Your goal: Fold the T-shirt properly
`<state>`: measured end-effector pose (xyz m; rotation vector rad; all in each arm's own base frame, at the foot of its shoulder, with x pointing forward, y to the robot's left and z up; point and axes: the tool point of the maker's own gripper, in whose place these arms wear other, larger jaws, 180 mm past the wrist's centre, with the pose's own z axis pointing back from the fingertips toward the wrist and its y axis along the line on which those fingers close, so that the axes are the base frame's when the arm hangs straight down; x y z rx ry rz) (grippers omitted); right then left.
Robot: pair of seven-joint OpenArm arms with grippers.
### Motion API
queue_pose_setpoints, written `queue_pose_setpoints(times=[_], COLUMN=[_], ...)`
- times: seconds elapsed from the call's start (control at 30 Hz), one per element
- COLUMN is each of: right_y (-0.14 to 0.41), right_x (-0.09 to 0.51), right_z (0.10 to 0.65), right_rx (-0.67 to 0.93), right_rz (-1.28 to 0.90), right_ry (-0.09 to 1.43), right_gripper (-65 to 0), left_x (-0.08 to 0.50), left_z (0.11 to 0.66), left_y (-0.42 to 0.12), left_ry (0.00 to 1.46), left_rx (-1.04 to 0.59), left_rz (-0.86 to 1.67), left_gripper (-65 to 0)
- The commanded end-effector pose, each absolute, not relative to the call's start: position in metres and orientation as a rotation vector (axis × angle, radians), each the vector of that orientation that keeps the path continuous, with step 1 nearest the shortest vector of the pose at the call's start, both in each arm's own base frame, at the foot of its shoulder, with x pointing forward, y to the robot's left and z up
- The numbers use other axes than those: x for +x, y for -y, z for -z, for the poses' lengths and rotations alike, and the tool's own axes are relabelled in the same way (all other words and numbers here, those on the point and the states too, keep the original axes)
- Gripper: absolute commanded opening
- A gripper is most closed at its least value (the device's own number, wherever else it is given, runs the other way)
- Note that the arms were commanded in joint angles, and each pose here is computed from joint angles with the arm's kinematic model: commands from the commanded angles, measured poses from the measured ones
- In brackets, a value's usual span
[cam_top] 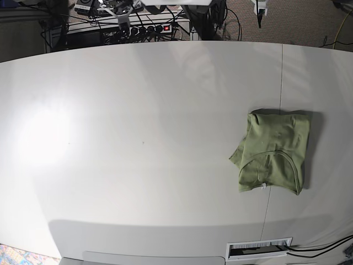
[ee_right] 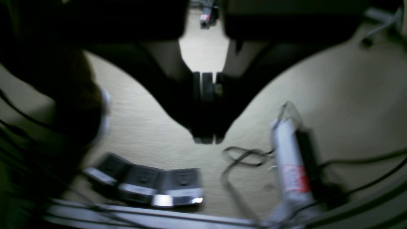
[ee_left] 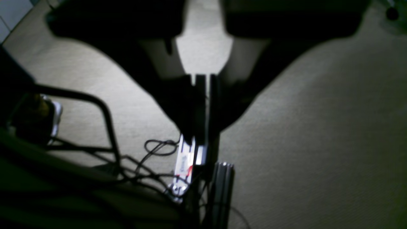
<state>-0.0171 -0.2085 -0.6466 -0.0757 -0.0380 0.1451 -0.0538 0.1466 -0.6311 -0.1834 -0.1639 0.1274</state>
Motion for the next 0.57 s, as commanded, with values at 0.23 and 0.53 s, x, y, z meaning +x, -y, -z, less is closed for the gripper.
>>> queue_pose_setpoints(times=[0.23, 0.53], right_y=[0.210, 0.189], right_x=[-0.024, -0.018], right_z=[0.647, 0.650], right_rx=[-0.143, -0.118], right_rz=[-0.045, -0.019], right_ry=[0.006, 0.022], right_gripper=[-65.0, -65.0], left_x=[-0.060, -0.046], left_z=[0.631, 0.632], left_y=[-0.110, -0.097], left_ry=[0.158, 0.176], left_rx=[-0.237, -0.257], left_rz=[-0.138, -0.117], left_gripper=[-65.0, -65.0])
